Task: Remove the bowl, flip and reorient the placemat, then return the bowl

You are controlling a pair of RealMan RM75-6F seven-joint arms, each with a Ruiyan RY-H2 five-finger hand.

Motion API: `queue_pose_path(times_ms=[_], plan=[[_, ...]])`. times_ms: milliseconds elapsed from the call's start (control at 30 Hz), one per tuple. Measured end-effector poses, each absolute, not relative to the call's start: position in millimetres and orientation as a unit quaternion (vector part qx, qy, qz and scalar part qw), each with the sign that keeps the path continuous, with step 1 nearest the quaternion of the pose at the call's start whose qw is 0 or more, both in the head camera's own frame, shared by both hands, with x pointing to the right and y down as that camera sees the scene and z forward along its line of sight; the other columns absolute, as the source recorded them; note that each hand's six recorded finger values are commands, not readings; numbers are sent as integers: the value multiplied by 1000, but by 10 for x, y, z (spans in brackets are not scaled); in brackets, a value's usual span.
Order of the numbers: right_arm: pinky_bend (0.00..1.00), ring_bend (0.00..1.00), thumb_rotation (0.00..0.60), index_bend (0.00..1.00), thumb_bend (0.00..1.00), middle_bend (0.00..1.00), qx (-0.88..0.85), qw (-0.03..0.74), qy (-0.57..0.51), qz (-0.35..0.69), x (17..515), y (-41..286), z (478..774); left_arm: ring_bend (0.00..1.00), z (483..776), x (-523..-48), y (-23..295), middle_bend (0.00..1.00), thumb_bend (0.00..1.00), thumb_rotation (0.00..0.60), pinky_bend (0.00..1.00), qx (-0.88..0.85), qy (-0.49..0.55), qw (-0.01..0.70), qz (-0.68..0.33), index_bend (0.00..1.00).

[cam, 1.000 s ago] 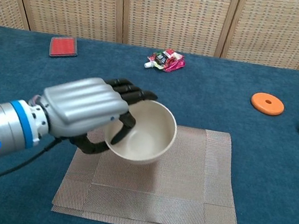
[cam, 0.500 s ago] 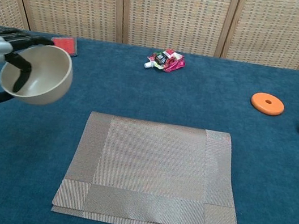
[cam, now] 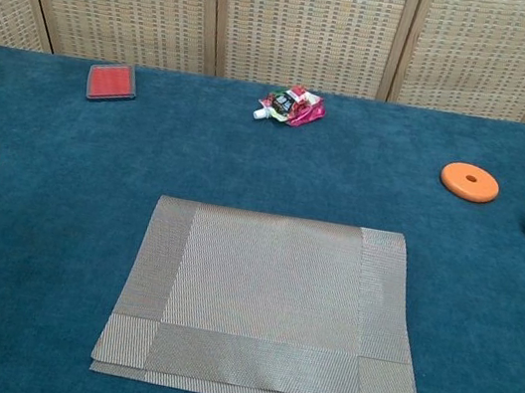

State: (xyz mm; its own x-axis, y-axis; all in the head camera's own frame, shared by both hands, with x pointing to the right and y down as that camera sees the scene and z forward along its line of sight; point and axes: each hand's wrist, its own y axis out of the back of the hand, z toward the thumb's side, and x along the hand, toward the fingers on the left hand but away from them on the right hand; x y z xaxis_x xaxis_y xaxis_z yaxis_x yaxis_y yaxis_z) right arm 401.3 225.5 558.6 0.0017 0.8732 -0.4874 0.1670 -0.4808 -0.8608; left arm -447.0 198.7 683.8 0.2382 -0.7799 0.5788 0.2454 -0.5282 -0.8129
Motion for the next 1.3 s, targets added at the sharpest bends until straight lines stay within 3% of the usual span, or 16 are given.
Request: queue_pose_path(times_ms=[167,333,433,500,667,900,967,1033,1100,1300], plan=[[0,0,600,0,117,0,-638,301,-410,578,4038,2240,5589,0,6970,-4608,2073,0,439,600,0,-649,186,419,-607,525],[0,0,600,0,117,0,-638,300,-411,578,4044,2232,5590,0,6983,-4668,2069,0,75,600,0,-647,182,407,-618,306],[0,0,600,0,117,0,-638,300,-411,578,4047,2232,5590,0,6913,-4672,2018,0,3,600,0,-648,191,405,-616,178],[0,0,600,0,117,0,-638,300,-412,578,4047,2231,5586,0,6839,-4676,1975,0,0,600,0,-649,197,406,-613,113],[0,0,600,0,117,0,-639,299,-414,576,4049,2228,5577,0,6622,-4671,1870,0,0,600,0,-651,208,409,-605,96],[0,0,600,0,117,0,-640,297,-415,574,4050,2223,5573,0,6390,-4428,1824,0,20,600,0,-674,233,402,-574,245],[0,0,600,0,117,0,-640,297,-415,574,4047,2223,5574,0,6359,-4300,1843,0,86,600,0,-677,230,414,-564,323],[0,0,600,0,117,0,-640,297,-416,573,4048,2224,5570,0,6348,-4152,1877,0,230,600,0,-682,224,425,-552,436],[0,0,600,0,117,0,-640,296,-418,572,4051,2222,5561,0,6365,-3937,1948,0,289,600,0,-692,214,435,-535,477],[0,0,600,0,117,0,-640,293,-422,571,4074,2208,5550,0,6497,-3328,2197,0,320,600,0,-723,181,452,-490,433]])
